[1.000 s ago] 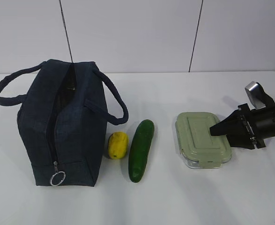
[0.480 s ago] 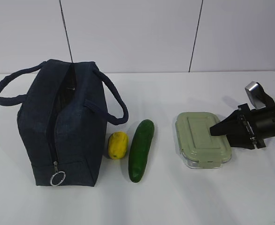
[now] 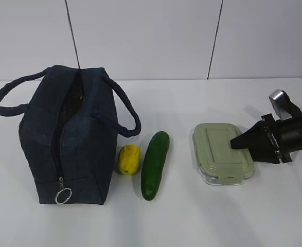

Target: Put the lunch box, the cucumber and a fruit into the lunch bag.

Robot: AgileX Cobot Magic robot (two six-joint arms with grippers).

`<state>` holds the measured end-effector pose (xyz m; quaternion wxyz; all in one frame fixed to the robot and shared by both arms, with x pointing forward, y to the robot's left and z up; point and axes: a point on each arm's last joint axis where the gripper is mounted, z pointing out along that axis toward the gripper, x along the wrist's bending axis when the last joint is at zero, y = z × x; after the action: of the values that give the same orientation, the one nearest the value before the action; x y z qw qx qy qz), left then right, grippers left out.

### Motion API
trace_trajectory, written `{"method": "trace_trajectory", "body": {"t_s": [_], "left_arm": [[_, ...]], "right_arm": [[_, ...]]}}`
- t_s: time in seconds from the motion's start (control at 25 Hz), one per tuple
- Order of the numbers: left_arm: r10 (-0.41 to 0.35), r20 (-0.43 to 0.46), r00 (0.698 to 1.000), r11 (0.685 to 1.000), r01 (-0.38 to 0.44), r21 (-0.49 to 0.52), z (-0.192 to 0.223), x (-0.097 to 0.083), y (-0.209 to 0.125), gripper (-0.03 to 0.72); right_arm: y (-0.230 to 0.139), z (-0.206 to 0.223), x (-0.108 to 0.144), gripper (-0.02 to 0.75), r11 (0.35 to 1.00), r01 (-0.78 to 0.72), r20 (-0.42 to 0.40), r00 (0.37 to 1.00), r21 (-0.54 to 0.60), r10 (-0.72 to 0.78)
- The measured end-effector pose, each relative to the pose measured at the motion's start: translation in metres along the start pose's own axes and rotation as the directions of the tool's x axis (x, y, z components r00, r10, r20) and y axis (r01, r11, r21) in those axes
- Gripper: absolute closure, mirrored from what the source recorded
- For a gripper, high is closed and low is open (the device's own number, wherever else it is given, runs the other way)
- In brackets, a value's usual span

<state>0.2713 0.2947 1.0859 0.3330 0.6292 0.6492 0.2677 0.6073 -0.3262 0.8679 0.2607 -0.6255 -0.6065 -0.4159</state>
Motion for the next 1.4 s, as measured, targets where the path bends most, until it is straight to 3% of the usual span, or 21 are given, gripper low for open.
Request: {"method": "trace_trajectory", "body": {"t_s": [1.4], "left_arm": [[-0.002, 0.003, 1.0, 1.0, 0.002, 0.002, 0.0, -0.0003, -0.0002, 0.363]], "right_arm": [[0.0007, 0.0, 0.0001, 0.356, 1.0, -0.018, -0.002, 1.0, -0.007, 0.018]]}}
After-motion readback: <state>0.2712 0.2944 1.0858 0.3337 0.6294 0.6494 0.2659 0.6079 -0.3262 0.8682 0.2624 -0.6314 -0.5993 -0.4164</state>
